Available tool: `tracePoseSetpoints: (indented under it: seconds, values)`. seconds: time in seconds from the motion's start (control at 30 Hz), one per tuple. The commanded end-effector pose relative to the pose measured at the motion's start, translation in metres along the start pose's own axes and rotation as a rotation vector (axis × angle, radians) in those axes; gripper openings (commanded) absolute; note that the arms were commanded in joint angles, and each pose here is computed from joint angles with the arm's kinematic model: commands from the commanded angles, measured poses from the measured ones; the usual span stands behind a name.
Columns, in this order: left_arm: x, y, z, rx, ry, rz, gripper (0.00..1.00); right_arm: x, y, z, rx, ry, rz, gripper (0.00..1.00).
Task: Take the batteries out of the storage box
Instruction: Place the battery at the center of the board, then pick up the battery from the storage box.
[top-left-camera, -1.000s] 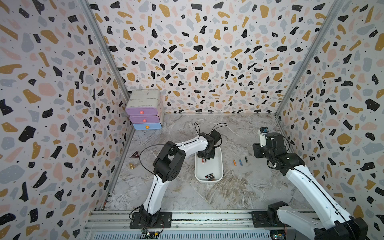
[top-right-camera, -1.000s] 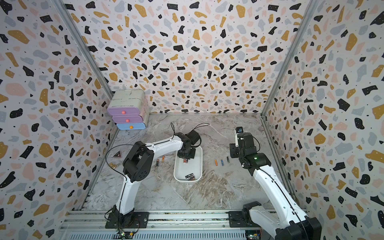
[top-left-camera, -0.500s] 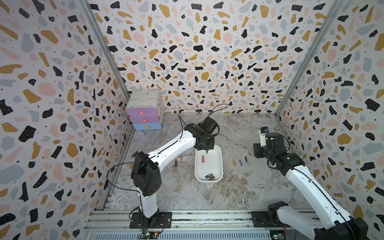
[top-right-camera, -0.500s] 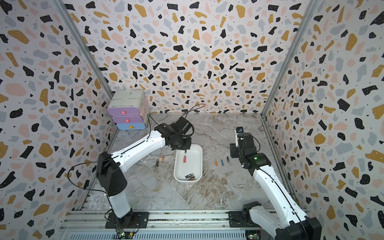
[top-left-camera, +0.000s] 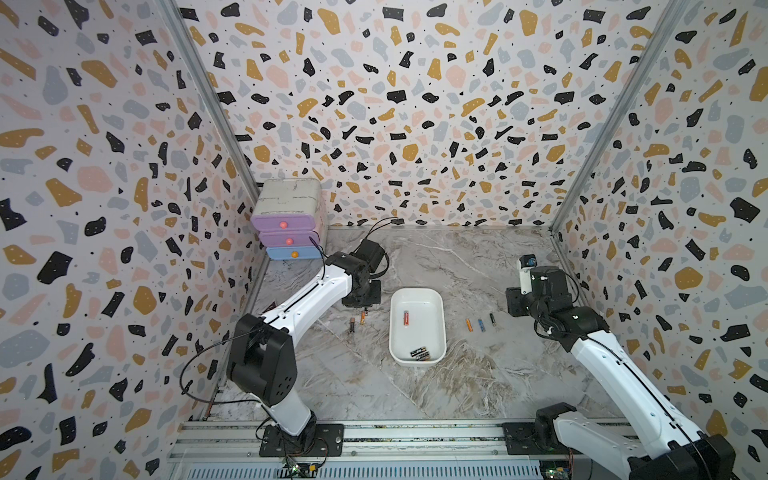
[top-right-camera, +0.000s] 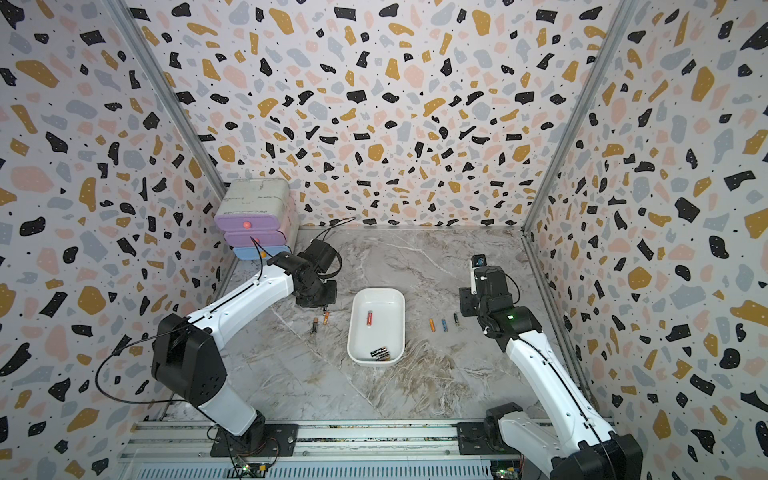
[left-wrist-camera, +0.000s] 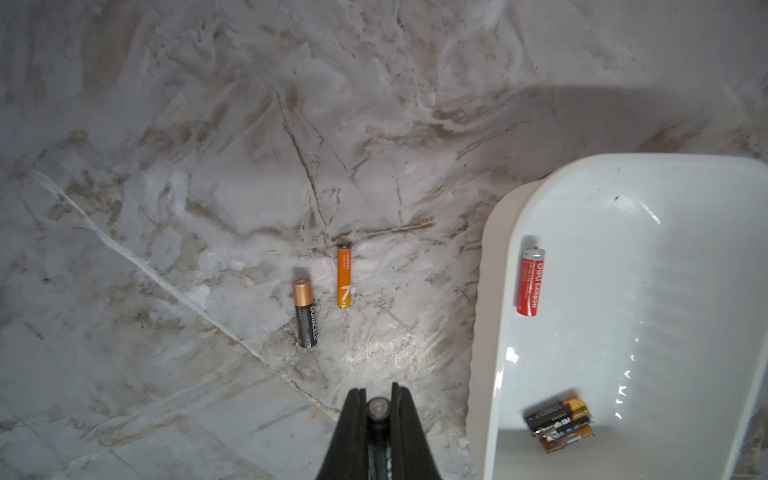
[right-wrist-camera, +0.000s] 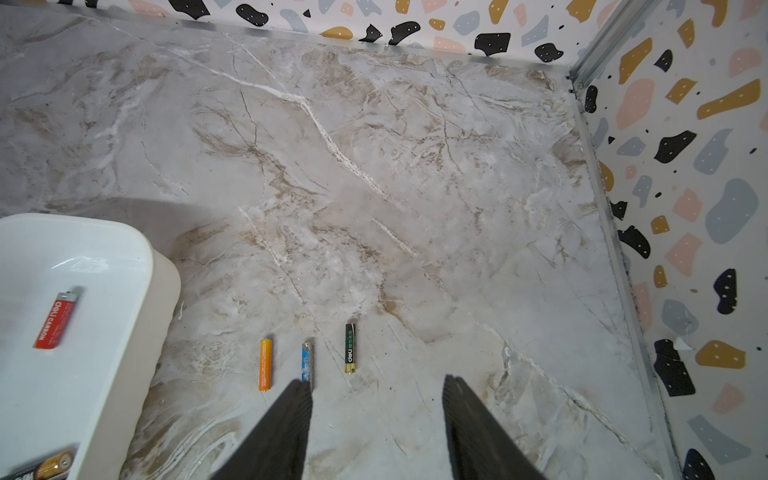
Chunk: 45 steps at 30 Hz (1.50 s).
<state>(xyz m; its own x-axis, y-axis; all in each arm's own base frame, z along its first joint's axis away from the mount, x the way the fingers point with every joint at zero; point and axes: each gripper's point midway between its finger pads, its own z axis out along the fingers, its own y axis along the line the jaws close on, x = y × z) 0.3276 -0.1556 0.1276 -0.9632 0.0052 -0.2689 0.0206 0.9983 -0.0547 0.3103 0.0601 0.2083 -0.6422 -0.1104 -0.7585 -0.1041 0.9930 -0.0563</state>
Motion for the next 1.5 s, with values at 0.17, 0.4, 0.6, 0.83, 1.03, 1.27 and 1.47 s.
tracePoseSetpoints:
  seconds: [0.17, 0.4, 0.6, 0.83, 1.03, 1.27, 1.47]
  values:
    - [-0.012, -0.014, 0.057, -0.007, 0.040, 0.052, 0.01, -0.003, -0.002, -0.004, 0.005, -0.020, 0.003, 0.57]
    - [-0.008, -0.010, 0.089, -0.056, 0.093, 0.044, 0.02, -0.005, -0.003, -0.006, 0.006, -0.027, 0.005, 0.57]
    - [-0.003, -0.009, 0.106, -0.073, 0.126, 0.046, 0.04, -0.004, -0.002, -0.006, 0.001, -0.023, 0.003, 0.57]
    - [-0.006, -0.009, 0.109, -0.081, 0.124, 0.047, 0.26, -0.004, -0.001, -0.005, 0.000, -0.024, 0.004, 0.57]
    - [-0.010, -0.009, 0.088, -0.075, 0.106, 0.039, 0.36, -0.004, -0.001, -0.006, -0.001, -0.027, 0.004, 0.57]
    - [-0.029, -0.025, -0.014, 0.045, -0.095, 0.017, 0.41, -0.002, 0.001, -0.004, -0.011, -0.022, 0.005, 0.57]
    - [-0.021, -0.058, -0.069, 0.144, -0.203, 0.071, 0.47, 0.016, 0.013, 0.003, -0.079, 0.019, 0.010, 0.57]
